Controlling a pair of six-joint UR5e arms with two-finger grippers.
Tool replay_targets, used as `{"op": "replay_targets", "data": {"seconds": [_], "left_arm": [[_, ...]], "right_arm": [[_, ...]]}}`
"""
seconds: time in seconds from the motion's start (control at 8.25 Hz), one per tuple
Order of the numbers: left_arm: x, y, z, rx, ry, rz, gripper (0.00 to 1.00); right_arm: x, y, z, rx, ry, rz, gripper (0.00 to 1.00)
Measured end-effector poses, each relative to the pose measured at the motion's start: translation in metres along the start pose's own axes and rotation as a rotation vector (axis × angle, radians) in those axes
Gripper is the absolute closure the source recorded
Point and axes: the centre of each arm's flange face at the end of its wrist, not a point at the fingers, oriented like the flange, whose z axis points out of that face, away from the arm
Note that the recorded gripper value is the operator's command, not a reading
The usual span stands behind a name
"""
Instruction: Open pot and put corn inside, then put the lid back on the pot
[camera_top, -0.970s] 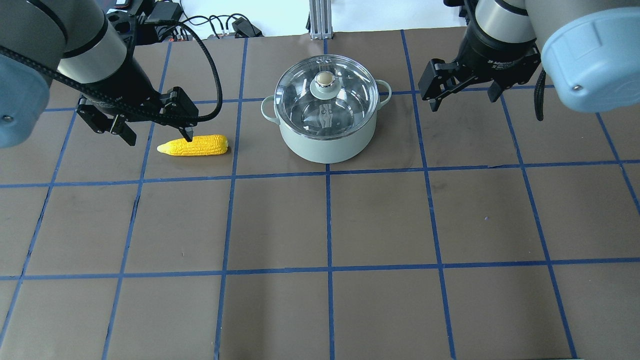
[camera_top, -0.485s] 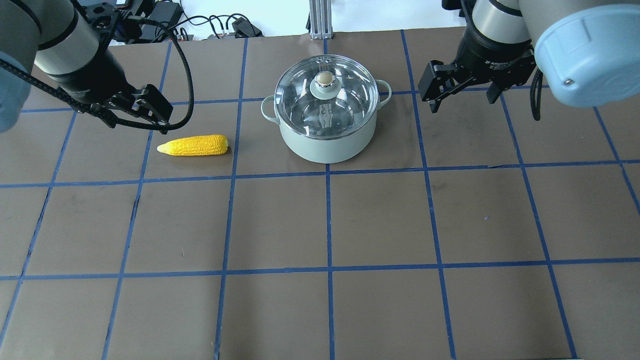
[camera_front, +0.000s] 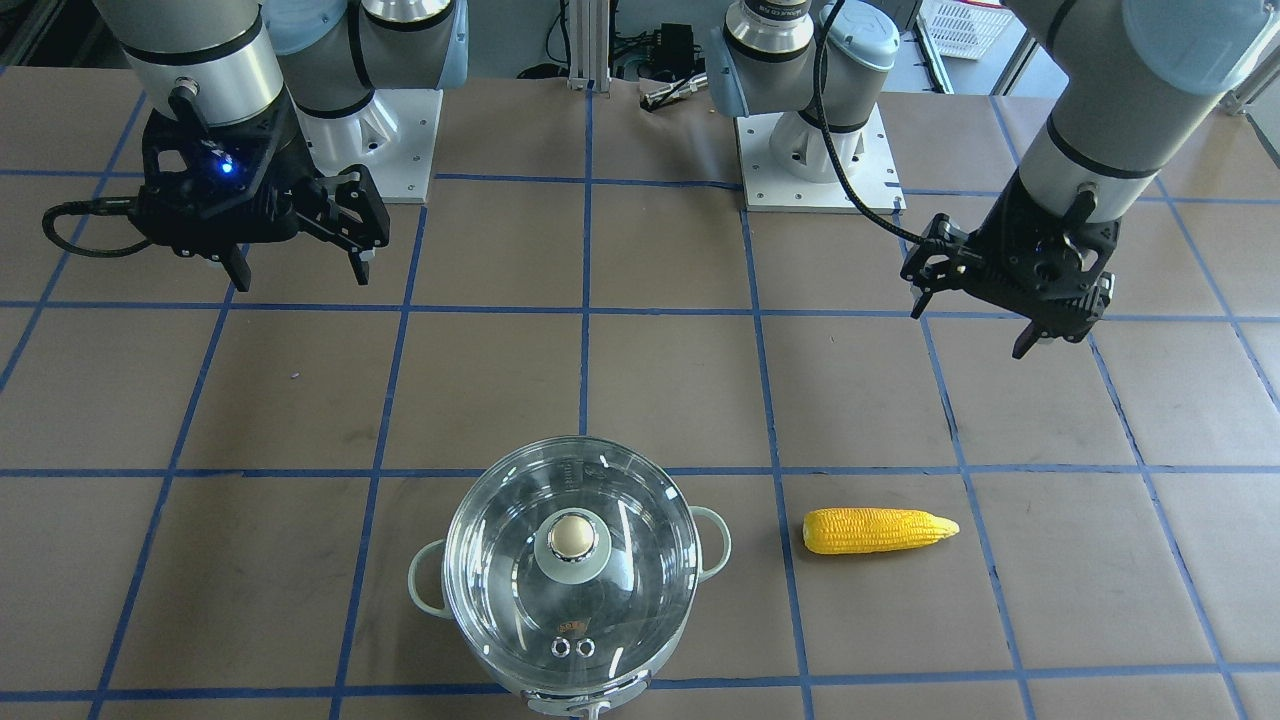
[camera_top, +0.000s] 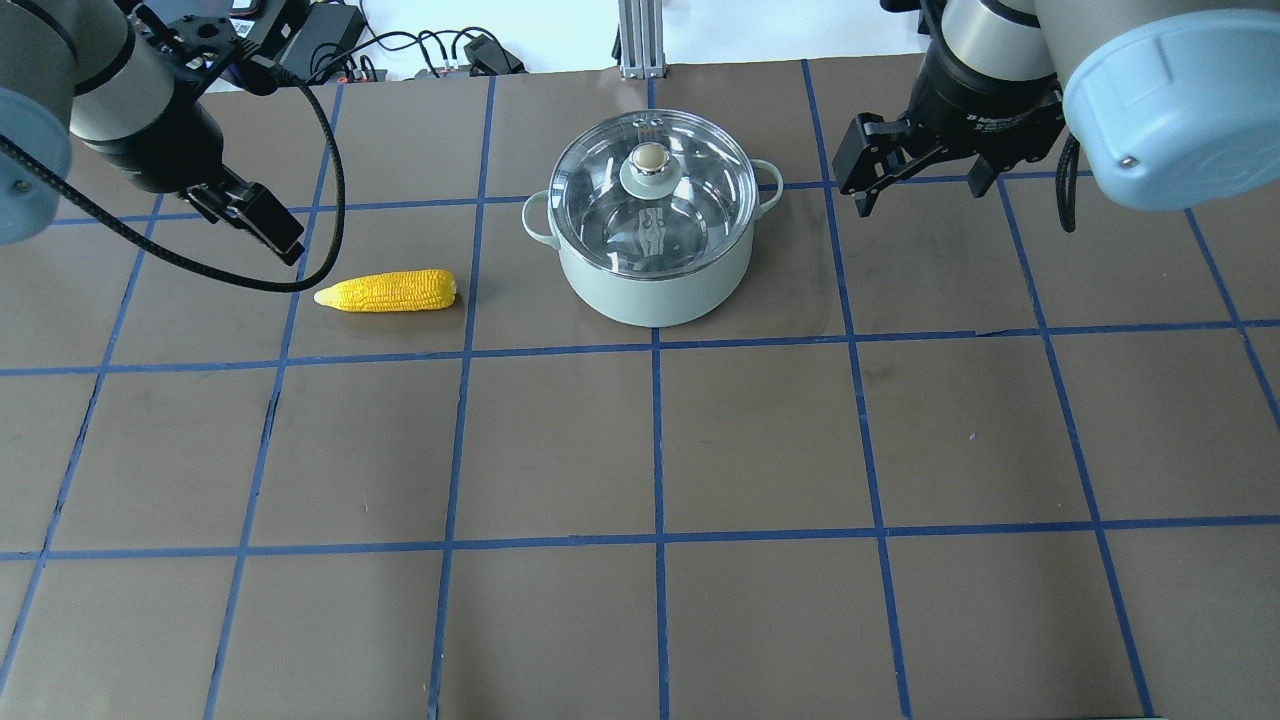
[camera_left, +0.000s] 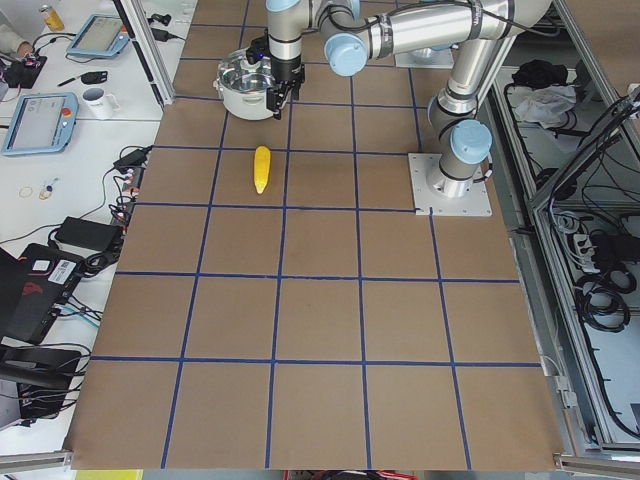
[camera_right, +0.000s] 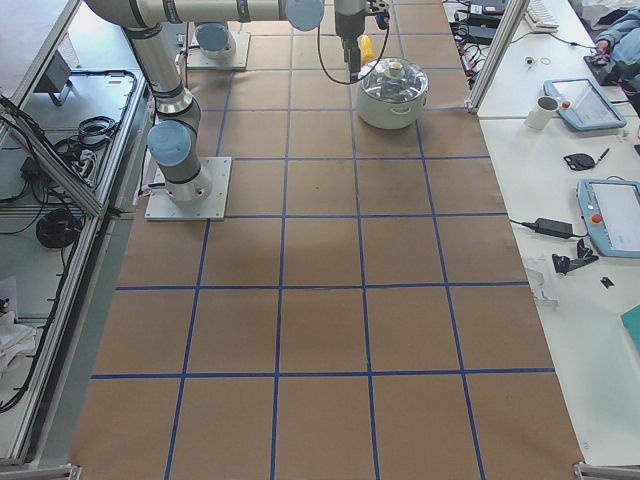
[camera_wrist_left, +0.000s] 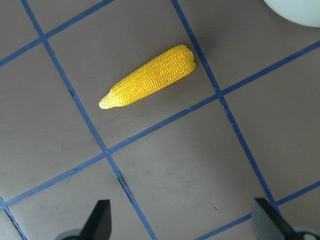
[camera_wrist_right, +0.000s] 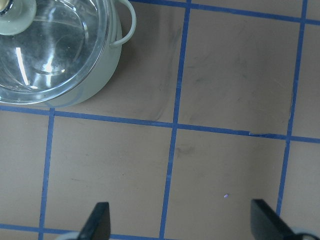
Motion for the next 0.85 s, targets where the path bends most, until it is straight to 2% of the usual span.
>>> {"op": "replay_targets", "data": {"seconds": [0.24,0.36,0.61,0.85], "left_arm": [[-0.018,-0.019,0.032,0.012,-0.010,0.198,0.00],[-0.024,-0.027,0.049,0.009,-0.003,0.281,0.00],[-0.036,-0.045,0.084,0.032,0.013,0.481,0.00],[-0.043,-0.056,0.117,0.034,0.037,0.604,0.00]], "right_arm": [[-0.001,-0.016,0.005,0.028,0.006,-0.024,0.00],[-0.002,-0.034,0.007,0.041,0.010,-0.038,0.00],[-0.021,-0.097,0.018,0.068,0.017,-0.064,0.00],[-0.081,-0.140,0.057,0.114,0.005,-0.028,0.00]]}}
